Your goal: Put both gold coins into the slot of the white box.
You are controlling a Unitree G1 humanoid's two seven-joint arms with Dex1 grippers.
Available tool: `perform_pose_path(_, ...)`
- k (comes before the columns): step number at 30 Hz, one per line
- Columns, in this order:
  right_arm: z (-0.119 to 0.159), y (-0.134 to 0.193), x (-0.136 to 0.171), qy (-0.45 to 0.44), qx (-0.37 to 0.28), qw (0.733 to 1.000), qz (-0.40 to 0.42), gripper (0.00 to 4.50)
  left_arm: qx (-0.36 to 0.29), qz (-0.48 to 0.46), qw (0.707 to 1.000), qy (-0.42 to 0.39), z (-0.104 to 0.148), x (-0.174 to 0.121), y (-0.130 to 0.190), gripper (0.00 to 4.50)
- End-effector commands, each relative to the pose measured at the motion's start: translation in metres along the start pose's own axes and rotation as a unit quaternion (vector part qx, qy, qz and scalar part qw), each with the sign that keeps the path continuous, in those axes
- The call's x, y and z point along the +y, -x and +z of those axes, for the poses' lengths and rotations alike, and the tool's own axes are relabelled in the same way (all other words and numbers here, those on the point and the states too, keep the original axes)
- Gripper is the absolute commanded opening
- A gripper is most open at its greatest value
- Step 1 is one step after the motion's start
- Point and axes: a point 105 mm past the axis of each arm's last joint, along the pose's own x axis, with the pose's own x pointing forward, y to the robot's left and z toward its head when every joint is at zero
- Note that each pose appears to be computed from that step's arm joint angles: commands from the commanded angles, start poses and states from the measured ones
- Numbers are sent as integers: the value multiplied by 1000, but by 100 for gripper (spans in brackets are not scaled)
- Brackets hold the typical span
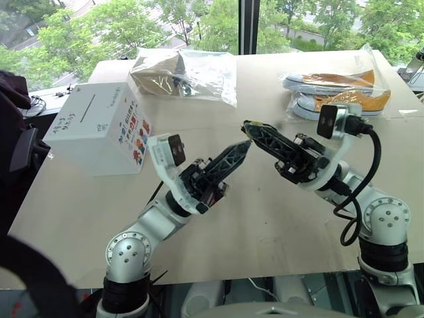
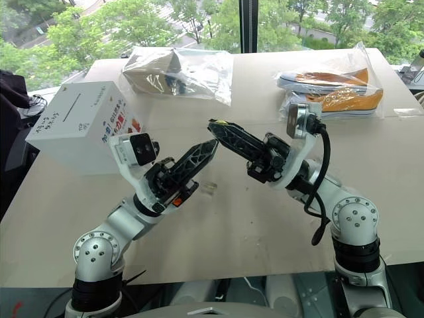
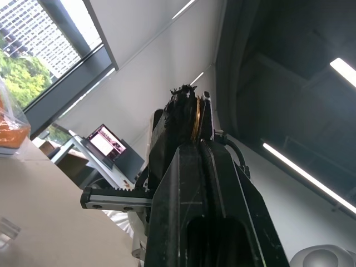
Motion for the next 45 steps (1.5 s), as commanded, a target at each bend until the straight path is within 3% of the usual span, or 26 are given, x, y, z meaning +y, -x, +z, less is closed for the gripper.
perform_pose_path(1,-3,-3,14,4,15,999,33,0,-1,-24,1000,-1,2,-7,-6,9)
perform_pose_path(9,-7,-4,13,0,26,999,34,0,-5,-23,1000,-5,3,-7,-7,9)
perform_pose_path(12,-8,-4,13,-3,31,999,38,102,-8,-21,1000,-7,3,-7,-8,0)
perform_pose_path(17,-7,-4,10,7,27,999,27,338,-10,-18,1000,-11,4,-6,-7,0)
perform_pose_path(25,-6,-4,7,11,23,1000,16,338,-8,-8,1000,-19,4,-5,-5,0)
perform_pose_path(31,2,9,-15,54,32,997,-35,338,-10,29,998,-56,21,4,9,0)
perform_pose_path(32,3,12,-20,61,34,997,-45,381,-7,35,997,-64,24,4,13,0)
perform_pose_path(35,3,22,-33,76,38,994,-72,440,6,60,993,-97,37,5,28,0)
perform_pose_path(39,-1,33,-54,131,66,981,-125,440,18,107,983,-148,56,8,46,0)
perform_pose_path(42,-16,42,-62,182,124,967,-132,440,62,159,966,-192,65,11,67,0)
perform_pose_path(45,-23,48,-70,216,149,955,-137,440,153,207,939,-227,57,16,93,0)
